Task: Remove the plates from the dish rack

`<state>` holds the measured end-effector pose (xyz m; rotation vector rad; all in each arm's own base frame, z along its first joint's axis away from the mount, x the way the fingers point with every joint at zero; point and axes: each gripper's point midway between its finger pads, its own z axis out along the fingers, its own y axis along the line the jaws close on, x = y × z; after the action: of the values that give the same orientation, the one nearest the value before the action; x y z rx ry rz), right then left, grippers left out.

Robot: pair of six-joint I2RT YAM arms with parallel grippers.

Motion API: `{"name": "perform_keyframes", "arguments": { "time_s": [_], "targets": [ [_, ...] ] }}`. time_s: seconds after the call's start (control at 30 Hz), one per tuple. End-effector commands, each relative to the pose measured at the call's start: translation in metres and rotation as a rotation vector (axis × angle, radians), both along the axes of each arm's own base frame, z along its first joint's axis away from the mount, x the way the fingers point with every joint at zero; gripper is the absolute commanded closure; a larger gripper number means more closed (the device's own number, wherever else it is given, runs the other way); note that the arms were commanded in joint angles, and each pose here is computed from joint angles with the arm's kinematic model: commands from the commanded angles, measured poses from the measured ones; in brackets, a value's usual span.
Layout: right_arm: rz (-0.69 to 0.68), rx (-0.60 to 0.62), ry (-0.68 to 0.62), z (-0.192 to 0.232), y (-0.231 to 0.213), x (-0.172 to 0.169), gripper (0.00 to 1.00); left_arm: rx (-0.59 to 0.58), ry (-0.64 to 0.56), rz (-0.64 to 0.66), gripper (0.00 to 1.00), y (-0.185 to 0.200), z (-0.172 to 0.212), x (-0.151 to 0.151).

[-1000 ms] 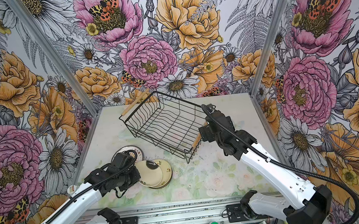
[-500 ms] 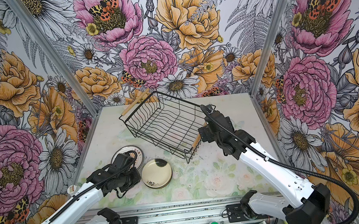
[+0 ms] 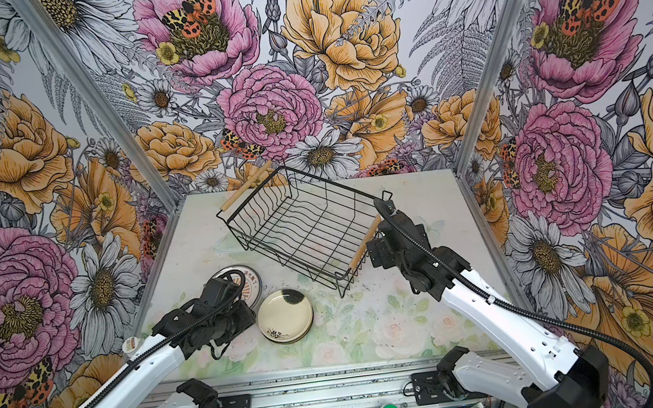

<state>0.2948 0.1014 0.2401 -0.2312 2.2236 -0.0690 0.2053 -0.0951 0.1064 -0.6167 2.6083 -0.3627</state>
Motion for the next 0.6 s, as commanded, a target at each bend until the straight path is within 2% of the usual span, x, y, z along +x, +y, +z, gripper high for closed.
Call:
{"name": "perform_keyframes", "arguments": {
  "time_s": [0.0, 0.17, 0.4, 0.43, 0.47, 0.57],
  "targets": [
    [-0.065, 0.070, -0.039, 0.007, -0.011, -0.008, 0.01, 0.017, -0.164, 0.015, 0.44, 0.008, 0.035, 0.025],
    [-0.141, 0.131, -0.070, 0.007, -0.028, -0.020, 0.01, 0.007, -0.300, -0.002, 0.35, 0.012, 0.059, 0.043],
    [-0.239, 0.204, -0.096, 0.007, -0.048, -0.025, 0.01, -0.010, -0.428, -0.031, 0.27, 0.014, 0.083, 0.066],
    [-0.254, 0.206, -0.107, 0.010, -0.051, -0.025, 0.01, -0.013, -0.446, -0.032, 0.18, 0.015, 0.089, 0.070],
    [-0.280, 0.202, -0.122, 0.013, -0.057, -0.024, 0.01, -0.011, -0.462, -0.024, 0.02, 0.018, 0.094, 0.073],
    [-0.395, 0.192, -0.182, 0.025, -0.078, -0.024, 0.01, -0.017, -0.495, -0.022, 0.01, 0.022, 0.109, 0.082]
  ]
}}
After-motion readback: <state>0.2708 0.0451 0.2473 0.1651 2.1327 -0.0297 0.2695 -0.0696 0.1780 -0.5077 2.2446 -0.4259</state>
